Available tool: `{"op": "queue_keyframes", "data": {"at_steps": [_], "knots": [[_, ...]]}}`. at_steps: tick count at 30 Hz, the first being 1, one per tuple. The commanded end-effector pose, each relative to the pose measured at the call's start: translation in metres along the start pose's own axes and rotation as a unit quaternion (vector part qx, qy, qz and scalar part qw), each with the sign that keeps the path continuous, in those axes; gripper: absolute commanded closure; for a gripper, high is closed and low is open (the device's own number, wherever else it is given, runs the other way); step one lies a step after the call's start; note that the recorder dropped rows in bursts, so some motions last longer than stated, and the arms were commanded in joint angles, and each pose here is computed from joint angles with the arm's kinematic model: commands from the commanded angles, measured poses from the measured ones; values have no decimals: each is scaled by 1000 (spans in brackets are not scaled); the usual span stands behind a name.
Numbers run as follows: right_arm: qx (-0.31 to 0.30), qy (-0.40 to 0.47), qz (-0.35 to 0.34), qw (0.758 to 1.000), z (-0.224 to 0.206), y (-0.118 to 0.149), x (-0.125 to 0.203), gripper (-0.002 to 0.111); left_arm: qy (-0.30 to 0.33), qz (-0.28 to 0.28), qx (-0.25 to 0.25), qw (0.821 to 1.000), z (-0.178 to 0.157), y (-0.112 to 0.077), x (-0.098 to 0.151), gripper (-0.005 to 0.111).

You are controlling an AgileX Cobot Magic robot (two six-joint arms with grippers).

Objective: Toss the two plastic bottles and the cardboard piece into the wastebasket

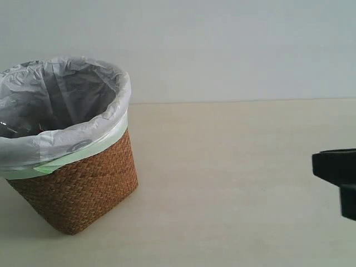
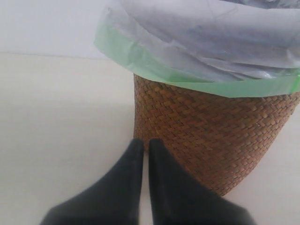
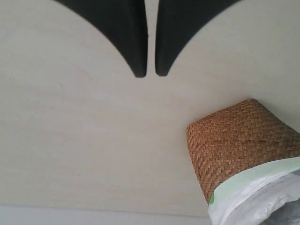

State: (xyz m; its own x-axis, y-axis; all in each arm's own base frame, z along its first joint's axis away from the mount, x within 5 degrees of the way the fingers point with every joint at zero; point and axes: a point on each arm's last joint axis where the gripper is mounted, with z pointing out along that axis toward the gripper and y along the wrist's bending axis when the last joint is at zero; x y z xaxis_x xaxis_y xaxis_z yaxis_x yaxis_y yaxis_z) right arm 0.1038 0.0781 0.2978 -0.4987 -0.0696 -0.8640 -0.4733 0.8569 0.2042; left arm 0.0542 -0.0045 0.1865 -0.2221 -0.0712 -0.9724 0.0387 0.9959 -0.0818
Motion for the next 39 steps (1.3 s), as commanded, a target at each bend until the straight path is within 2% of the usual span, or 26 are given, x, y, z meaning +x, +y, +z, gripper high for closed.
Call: {"op": "queue_keyframes", "data": {"at_steps": [1, 8, 13, 17, 23, 30, 36, 39], "knots": [[-4, -25, 6, 1000, -20, -4, 5, 106, 0, -1, -1, 1000, 0, 0, 1, 103], [-14, -60, 9, 998, -35, -5, 4, 106, 0, -1, -1, 1000, 0, 0, 1, 103], [-13, -75, -31, 997, -39, -5, 3, 106, 0, -1, -1, 1000, 0, 0, 1, 103], [-3, -150, -25, 988, -37, -10, 3, 106, 0, -1, -1, 1000, 0, 0, 1, 103], [21, -254, -4, 967, -31, -26, 36, 106, 0, -1, -1, 1000, 0, 0, 1, 103], [70, -274, 10, 959, -33, -40, 77, 106, 0, -1, -1, 1000, 0, 0, 1, 103], [90, -301, 12, 949, -34, -44, 96, 106, 0, -1, -1, 1000, 0, 0, 1, 103], [98, -288, 18, 953, -28, -48, 105, 106, 0, -1, -1, 1000, 0, 0, 1, 103]]}}
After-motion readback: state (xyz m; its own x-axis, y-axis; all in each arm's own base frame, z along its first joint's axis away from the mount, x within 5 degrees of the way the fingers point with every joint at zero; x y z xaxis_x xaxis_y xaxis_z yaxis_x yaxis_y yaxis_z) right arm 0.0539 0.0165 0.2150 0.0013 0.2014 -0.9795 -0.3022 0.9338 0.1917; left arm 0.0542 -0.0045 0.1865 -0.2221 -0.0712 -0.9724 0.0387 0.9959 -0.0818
